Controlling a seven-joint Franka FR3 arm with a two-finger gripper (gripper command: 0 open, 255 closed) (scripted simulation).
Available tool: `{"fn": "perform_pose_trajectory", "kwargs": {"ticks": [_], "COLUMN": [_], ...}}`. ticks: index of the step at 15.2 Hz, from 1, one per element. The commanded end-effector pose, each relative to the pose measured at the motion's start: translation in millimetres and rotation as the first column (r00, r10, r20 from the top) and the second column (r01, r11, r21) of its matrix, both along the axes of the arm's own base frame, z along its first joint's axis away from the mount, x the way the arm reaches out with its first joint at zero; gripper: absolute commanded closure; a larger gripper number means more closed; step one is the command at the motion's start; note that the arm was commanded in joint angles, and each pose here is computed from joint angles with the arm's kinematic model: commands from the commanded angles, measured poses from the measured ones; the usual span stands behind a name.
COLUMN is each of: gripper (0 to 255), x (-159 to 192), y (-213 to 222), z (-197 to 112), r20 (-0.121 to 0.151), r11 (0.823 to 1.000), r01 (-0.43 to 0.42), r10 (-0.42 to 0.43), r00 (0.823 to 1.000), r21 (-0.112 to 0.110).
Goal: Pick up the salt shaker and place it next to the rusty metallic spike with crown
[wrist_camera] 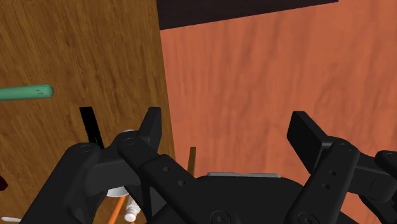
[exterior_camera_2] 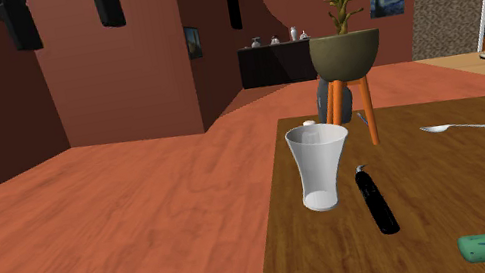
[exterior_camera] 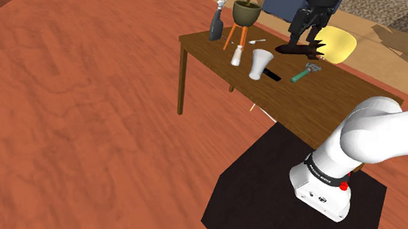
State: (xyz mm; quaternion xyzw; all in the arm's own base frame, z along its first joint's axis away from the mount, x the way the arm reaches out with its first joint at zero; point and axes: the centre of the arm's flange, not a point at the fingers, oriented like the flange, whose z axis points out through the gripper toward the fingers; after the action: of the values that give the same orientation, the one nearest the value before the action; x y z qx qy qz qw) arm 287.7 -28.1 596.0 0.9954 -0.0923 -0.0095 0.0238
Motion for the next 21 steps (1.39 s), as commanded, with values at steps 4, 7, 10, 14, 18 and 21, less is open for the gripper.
{"fn": "perform_pose_trajectory", "kwargs": {"ticks": [4, 7, 10, 14, 18, 21], "gripper": [0, 0, 0, 0, 0, 0], "x": [26, 53, 79, 114, 149, 175], "y": [-15, -31, -47, -71, -96, -115], "z": [-22, -43, -64, -90, -116, -135], "r20": [0.019, 0.038, 0.057, 0.083, 0.109, 0.128], "r11": [1.000, 0.999, 0.997, 0.993, 0.989, 0.985], "r01": [0.026, 0.052, 0.078, 0.113, 0.148, 0.173], "r10": [-0.026, -0.052, -0.077, -0.111, -0.145, -0.170], "r00": [0.999, 0.998, 0.995, 0.990, 0.983, 0.977], "r21": [-0.004, -0.008, -0.012, -0.015, -0.018, -0.020]}}
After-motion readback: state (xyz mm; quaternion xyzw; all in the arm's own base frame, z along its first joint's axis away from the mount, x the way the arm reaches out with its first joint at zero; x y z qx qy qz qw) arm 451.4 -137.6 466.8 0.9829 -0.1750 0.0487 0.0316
